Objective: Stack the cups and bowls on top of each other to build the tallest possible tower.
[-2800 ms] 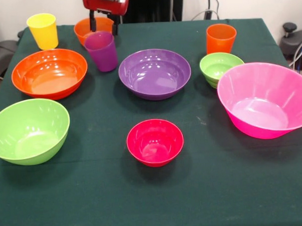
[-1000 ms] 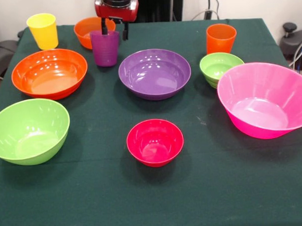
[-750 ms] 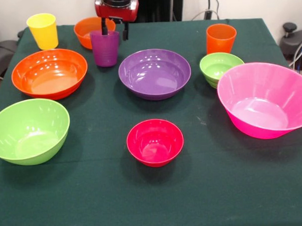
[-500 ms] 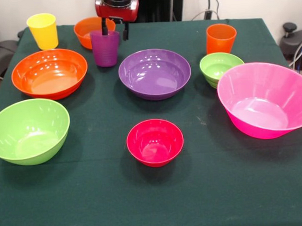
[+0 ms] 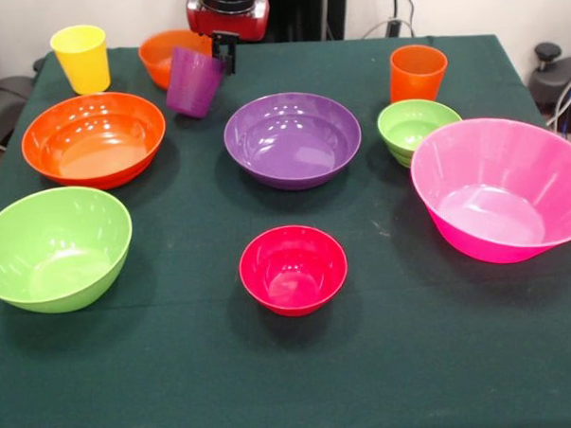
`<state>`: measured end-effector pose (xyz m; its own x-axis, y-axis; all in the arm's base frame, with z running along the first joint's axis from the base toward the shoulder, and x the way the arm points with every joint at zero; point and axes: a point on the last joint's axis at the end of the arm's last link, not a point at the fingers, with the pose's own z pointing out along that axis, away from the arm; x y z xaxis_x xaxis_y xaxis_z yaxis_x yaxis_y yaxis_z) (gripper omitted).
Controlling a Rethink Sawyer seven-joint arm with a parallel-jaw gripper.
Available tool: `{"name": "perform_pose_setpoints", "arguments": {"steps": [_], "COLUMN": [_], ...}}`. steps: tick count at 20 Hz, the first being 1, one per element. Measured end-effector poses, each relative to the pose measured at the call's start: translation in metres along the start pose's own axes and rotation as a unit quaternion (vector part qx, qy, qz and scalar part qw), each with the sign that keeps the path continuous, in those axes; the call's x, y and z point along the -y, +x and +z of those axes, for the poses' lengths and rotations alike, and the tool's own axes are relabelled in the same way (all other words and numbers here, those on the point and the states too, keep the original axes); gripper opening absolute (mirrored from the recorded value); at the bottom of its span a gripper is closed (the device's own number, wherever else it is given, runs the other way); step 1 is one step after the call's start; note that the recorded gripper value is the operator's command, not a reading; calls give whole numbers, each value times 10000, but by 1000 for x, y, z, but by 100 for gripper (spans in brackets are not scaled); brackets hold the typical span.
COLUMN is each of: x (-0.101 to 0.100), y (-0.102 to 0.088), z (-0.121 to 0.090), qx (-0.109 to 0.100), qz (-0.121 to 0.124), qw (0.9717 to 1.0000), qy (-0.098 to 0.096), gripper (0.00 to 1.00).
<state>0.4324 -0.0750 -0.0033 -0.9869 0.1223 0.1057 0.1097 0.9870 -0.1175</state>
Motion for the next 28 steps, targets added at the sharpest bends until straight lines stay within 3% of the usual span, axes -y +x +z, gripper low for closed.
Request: {"name": "perform_pose_setpoints", "arguments": {"steps": [23,28], "x": [2,6], "y": [1,-3], "z": [-1,-15], "qx": [-2,71], "qz": [17,78], "qw": [10000,9999], "qy": [13,-4], "gripper": [0,0]}}
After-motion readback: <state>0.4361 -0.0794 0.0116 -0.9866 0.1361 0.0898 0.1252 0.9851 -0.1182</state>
